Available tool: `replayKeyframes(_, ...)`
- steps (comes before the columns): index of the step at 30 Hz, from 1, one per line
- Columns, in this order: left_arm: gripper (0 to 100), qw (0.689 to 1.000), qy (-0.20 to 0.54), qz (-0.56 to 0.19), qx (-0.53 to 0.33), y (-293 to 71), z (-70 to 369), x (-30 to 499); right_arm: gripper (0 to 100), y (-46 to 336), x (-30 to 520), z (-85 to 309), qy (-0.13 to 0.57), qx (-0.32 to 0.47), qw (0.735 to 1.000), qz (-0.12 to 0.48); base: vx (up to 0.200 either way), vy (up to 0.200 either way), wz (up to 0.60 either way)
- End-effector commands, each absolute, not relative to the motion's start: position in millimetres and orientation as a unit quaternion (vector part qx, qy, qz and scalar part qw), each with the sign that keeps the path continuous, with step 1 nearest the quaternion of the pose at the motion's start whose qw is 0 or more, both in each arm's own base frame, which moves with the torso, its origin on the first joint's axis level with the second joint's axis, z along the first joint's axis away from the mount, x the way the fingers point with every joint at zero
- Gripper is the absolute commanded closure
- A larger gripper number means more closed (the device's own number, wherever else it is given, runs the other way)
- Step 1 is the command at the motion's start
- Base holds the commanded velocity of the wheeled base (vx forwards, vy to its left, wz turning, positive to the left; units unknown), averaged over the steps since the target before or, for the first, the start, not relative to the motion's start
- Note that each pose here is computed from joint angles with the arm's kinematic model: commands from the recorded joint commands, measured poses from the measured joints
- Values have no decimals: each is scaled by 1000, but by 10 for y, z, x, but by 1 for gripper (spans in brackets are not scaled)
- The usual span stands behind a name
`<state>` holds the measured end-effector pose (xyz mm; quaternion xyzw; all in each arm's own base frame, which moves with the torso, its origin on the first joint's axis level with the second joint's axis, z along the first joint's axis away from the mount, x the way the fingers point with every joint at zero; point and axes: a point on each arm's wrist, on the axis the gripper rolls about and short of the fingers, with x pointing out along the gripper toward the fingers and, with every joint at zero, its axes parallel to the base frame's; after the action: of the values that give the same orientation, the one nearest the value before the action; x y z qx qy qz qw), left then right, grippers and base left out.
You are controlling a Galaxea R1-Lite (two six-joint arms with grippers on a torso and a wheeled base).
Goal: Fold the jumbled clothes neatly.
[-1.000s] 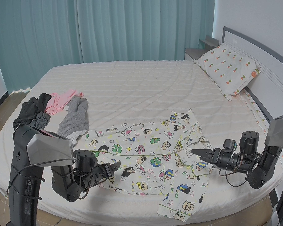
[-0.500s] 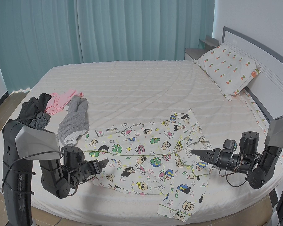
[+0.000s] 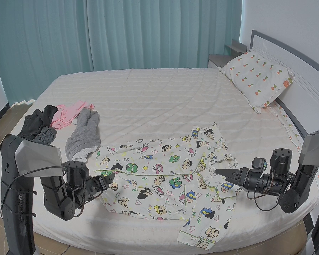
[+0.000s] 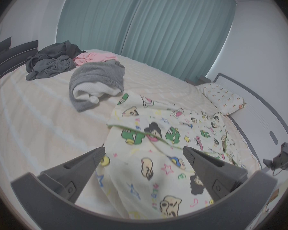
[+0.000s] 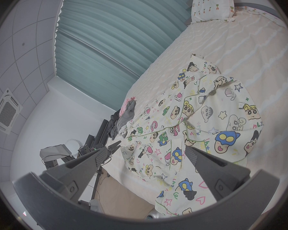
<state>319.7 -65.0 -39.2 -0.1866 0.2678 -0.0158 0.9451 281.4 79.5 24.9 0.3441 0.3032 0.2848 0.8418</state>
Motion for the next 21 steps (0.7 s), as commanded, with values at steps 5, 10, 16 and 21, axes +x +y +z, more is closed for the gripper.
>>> replayKeyframes(5, 0, 940, 280, -72, -183, -165, -59, 2872, 0, 788, 2789, 223, 311, 344, 839, 286, 0, 0, 0)
replayKeyframes(10, 0, 943, 295, -98, -116, -23, -16, 2676, 0, 788, 2784, 239, 309, 343, 839, 288, 0, 0, 0)
replayKeyframes(16, 0, 930, 326, -90, -141, -51, -37, 2515, 0, 865, 2717, 217, 320, 333, 835, 298, 0, 0, 0)
replayKeyframes(21, 0, 923, 332, -82, -176, -166, -8, 2477, 0, 885, 2708, 211, 322, 332, 834, 300, 0, 0, 0)
